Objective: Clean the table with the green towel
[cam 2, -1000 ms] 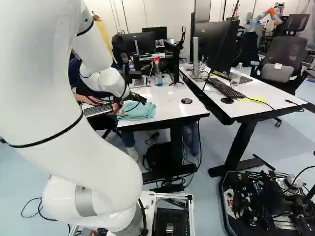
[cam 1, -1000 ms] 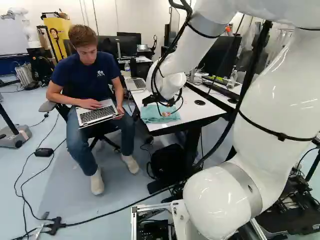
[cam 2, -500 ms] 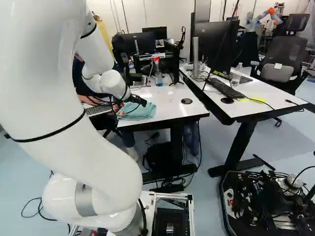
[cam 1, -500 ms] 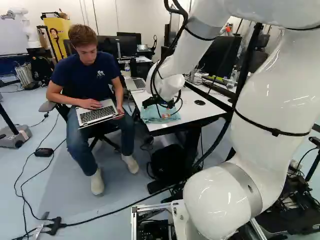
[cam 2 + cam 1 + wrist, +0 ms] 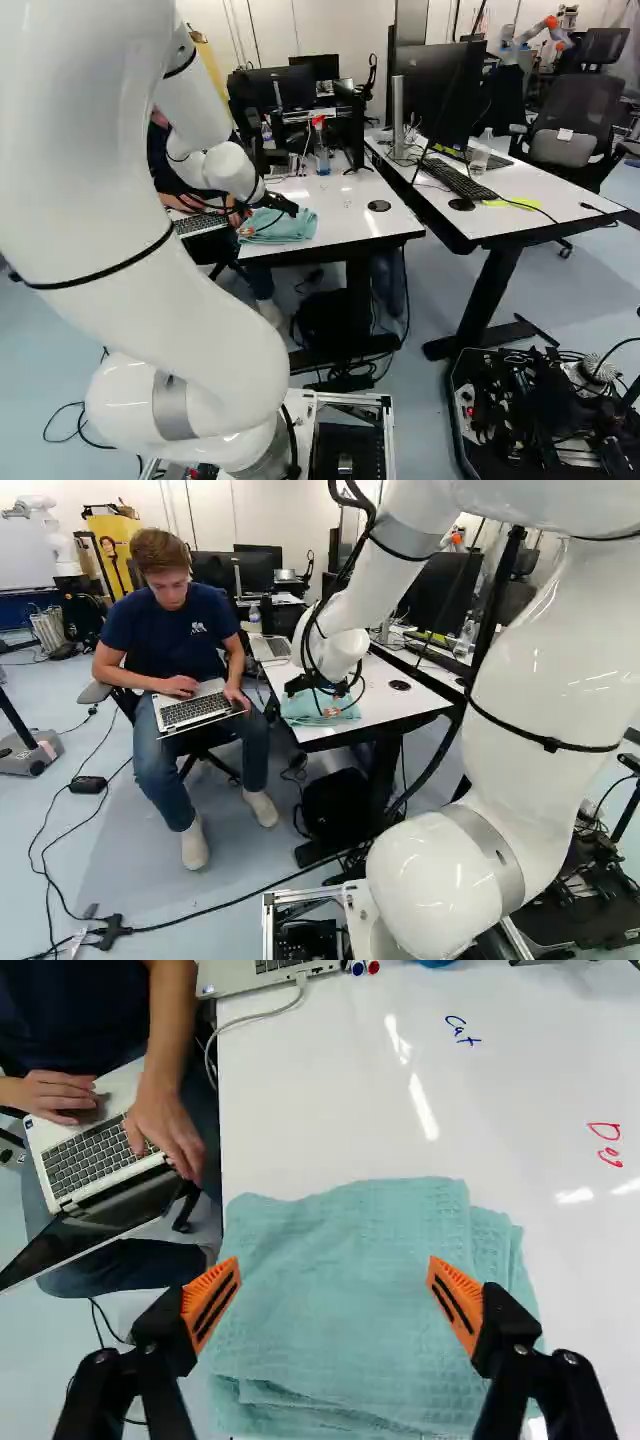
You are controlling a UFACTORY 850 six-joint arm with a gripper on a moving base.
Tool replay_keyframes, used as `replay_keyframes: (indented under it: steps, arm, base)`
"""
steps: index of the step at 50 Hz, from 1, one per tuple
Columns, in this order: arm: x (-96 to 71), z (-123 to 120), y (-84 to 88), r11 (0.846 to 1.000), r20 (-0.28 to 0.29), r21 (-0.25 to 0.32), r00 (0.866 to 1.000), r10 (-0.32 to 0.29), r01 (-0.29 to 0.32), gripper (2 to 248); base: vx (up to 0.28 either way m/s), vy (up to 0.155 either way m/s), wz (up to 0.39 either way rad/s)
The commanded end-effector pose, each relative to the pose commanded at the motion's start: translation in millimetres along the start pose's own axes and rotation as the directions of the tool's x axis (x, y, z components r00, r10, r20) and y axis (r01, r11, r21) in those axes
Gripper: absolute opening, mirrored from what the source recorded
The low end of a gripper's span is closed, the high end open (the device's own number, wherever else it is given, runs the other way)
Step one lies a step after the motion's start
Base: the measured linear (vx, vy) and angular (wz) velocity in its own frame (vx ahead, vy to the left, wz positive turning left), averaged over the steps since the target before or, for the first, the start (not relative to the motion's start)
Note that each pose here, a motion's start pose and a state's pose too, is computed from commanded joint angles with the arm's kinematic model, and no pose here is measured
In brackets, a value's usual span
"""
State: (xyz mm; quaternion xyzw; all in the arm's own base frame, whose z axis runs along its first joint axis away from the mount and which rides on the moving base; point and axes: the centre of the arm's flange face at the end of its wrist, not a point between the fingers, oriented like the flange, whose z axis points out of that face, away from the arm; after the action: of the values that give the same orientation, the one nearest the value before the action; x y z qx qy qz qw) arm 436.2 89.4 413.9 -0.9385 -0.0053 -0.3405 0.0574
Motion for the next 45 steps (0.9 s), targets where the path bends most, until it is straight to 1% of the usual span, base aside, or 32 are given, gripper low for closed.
replay_keyframes:
  steps: [45]
  arm:
    - [-1.2,3.3,0.2,1.0,0.007,-0.001,1.0,0.0,0.0,247]
  base:
    - [0.0,0.0,0.0]
